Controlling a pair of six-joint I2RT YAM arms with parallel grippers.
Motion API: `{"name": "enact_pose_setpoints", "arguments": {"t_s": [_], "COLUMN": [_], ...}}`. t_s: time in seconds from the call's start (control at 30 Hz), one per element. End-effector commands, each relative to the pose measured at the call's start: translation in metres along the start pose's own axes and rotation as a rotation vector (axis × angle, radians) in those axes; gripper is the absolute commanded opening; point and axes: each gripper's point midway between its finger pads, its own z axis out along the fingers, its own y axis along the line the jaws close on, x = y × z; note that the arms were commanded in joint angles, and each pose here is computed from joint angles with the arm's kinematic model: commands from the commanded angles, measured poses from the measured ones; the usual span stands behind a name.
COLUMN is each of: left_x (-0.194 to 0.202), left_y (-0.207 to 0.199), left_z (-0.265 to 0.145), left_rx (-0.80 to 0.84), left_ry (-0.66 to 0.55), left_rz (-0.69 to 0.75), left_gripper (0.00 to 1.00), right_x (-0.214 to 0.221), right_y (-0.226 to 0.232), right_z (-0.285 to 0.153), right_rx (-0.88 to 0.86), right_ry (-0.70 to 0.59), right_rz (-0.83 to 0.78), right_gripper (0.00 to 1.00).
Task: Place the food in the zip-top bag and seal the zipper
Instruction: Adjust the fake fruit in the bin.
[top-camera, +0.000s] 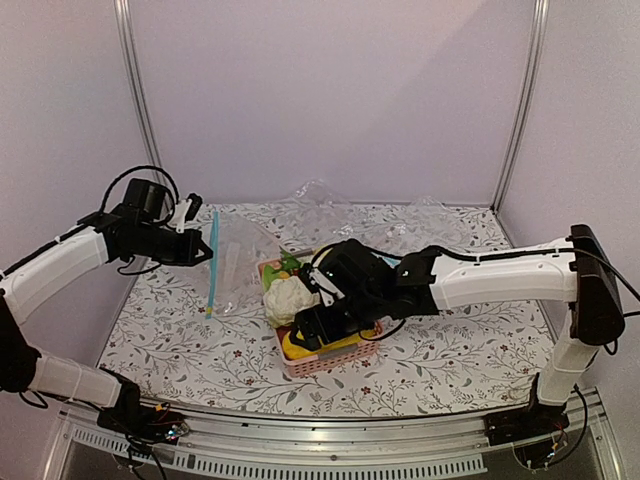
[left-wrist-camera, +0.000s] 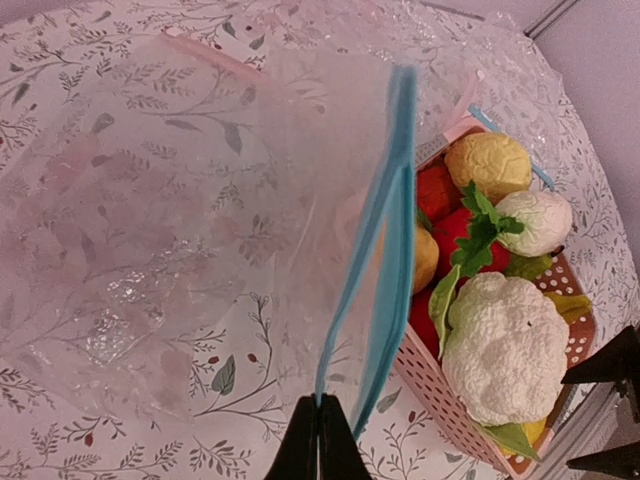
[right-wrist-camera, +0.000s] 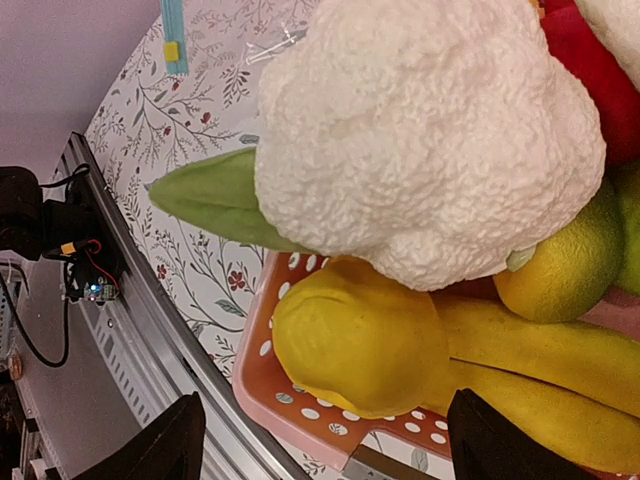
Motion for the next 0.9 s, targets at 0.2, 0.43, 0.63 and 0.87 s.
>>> {"name": "enact_pose_setpoints", "arguments": {"t_s": [0.2,0.43,0.63,0.87], "left_x": [-0.005,-0.004,-0.004,-0.004], "left_y": [0.009,0.007,0.005,0.005], "left_z": [-0.004,-0.004,-0.005,-0.012], "left_rx": [0.002,0.017,0.025,0.017], "left_ry": [-0.036,-0.034,-0.038,-0.049], "left_rz": [-0.035,-0.039,-0.038,-0.019], "left_gripper": [0.00,0.00,0.00,0.00], "right_x": [0.023,0.020,0.016,0.001], "right_y": [-0.010,-0.025,-0.027,-0.024], "right_z": [0.026,0.036,0.037,0.013], "right_rx": [0.097,0.179,0.195,0.204], "right_ry": [0.036,0.011,-0.006,-0.075], "right_rz": [-0.013,0.052,0.077,0.066], "right_gripper": [0.87,0.79,0.64,0.54]}}
